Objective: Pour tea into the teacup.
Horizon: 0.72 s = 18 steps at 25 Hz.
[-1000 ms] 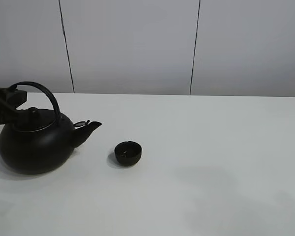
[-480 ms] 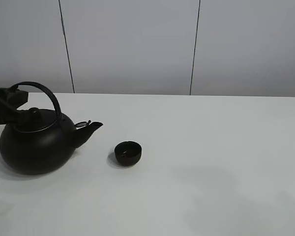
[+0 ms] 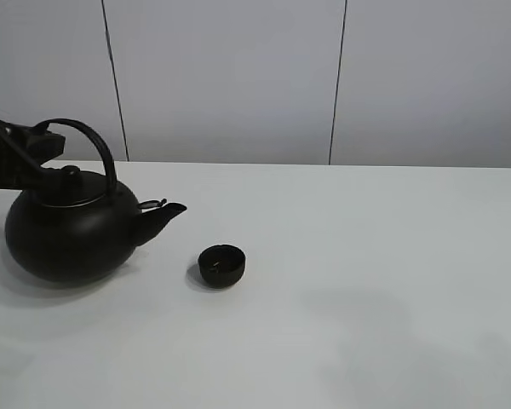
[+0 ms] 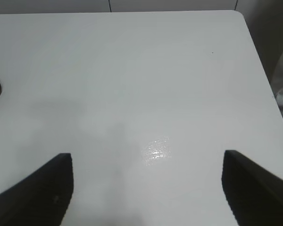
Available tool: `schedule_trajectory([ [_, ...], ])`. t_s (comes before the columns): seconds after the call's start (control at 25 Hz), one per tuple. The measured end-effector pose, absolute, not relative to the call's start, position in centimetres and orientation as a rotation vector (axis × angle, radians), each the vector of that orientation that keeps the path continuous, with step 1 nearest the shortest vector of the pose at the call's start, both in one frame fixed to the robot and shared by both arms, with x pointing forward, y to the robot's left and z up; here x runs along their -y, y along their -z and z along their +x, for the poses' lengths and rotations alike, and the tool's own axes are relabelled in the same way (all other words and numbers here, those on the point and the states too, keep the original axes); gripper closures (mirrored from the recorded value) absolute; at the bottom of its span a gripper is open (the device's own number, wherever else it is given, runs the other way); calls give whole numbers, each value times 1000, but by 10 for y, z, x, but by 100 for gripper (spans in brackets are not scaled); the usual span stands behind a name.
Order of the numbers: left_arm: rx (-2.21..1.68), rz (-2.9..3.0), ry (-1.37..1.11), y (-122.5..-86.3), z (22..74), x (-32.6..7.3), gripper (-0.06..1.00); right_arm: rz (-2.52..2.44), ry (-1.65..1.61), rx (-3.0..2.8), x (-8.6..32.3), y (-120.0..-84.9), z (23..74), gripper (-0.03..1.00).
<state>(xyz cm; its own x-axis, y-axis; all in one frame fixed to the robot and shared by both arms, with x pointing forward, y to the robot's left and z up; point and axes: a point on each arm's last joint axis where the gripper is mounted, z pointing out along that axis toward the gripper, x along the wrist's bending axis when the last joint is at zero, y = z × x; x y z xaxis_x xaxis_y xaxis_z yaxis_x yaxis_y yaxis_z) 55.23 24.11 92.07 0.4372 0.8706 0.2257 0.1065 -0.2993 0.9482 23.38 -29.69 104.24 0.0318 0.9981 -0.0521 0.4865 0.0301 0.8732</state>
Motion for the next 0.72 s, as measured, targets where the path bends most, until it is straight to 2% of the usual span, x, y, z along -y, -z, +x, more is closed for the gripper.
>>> schedule_trajectory([
  [0.28, -801, 1772, -944, -927, 563, -220, 83, 1557, -860, -1555, 297, -1042, 234, 38],
  [0.72, -767, 1801, -959, -941, 581, -207, 84, 1557, -860, -1555, 297, -1042, 234, 38],
])
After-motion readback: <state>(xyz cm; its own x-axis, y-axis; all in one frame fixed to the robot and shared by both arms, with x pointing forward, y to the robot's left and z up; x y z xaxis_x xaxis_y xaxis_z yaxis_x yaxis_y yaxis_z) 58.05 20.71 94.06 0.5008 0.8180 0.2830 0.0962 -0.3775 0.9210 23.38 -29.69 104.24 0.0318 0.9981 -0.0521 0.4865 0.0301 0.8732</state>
